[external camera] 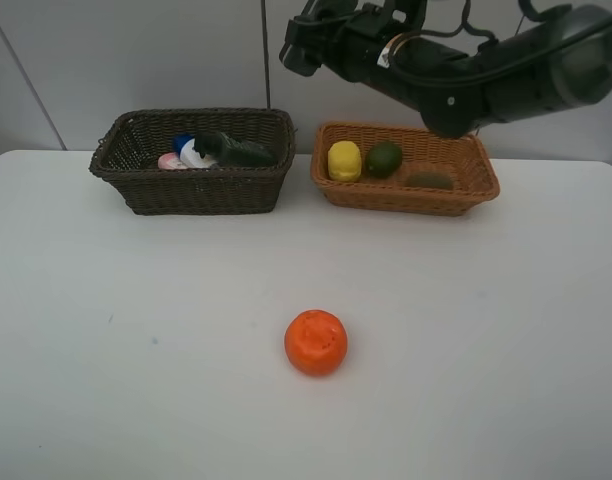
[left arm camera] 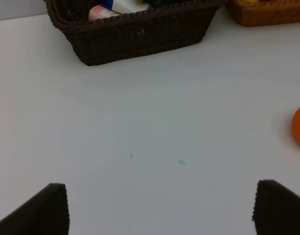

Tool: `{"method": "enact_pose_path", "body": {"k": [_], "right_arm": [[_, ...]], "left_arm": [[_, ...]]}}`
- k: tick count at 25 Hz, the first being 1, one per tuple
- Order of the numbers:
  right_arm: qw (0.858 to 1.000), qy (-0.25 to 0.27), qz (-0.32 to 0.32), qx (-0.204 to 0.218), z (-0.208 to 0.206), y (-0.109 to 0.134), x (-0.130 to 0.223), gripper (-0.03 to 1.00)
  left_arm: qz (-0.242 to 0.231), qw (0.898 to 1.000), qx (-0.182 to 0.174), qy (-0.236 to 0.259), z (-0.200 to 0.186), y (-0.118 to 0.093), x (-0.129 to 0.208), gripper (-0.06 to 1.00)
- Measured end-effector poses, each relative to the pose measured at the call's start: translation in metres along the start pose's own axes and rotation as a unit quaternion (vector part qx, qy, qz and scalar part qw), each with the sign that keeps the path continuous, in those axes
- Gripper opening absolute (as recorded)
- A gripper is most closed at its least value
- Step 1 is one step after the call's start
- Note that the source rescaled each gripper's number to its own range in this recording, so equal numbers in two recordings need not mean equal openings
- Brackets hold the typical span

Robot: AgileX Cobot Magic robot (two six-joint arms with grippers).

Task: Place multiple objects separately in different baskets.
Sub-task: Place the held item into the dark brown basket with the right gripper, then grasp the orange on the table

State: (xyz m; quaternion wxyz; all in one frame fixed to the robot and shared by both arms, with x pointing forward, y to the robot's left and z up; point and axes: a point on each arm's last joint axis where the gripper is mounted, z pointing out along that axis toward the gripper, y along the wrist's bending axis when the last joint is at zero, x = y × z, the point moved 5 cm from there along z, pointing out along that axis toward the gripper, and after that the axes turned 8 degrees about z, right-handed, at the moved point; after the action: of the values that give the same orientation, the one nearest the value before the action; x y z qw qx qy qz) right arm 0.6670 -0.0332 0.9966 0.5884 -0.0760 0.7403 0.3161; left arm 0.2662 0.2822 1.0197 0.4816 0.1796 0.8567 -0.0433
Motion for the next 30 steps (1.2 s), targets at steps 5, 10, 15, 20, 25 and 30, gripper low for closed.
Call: {"method": "enact_pose_path", "body": {"k": [5,10,15,20,25,30], "right_arm": [[0.998,0.059,-0.005,0.018,0.043,-0.003,0.033,0.34],[0.994,0.105,-0.009,0.035,0.066,-0.007,0.059,0.34],[0.991,0.125,-0.01,0.04,0.069,-0.006,0.069,0.79],[0.981,0.179,-0.012,0.07,0.062,-0.013,0.079,0.98],[0.956,0.266,-0.021,0.121,0.035,-0.012,0.065,0.98],[0.92,0.354,-0.04,0.166,-0.01,-0.005,0.035,0.99]], "left_arm": [[0.0,1.0,0.0,0.0,0.0,0.0,0.0,0.98],[0.0,1.0,-0.001,0.0,0.0,0.0,0.0,0.98],[0.0,1.0,-0.001,0.0,0.0,0.0,0.0,0.98],[0.001,1.0,-0.002,0.0,0.0,0.0,0.0,0.98],[0.001,1.0,-0.003,0.001,0.0,0.001,0.0,0.98],[0.001,1.0,-0.003,0.001,0.0,0.001,0.0,0.98]]}}
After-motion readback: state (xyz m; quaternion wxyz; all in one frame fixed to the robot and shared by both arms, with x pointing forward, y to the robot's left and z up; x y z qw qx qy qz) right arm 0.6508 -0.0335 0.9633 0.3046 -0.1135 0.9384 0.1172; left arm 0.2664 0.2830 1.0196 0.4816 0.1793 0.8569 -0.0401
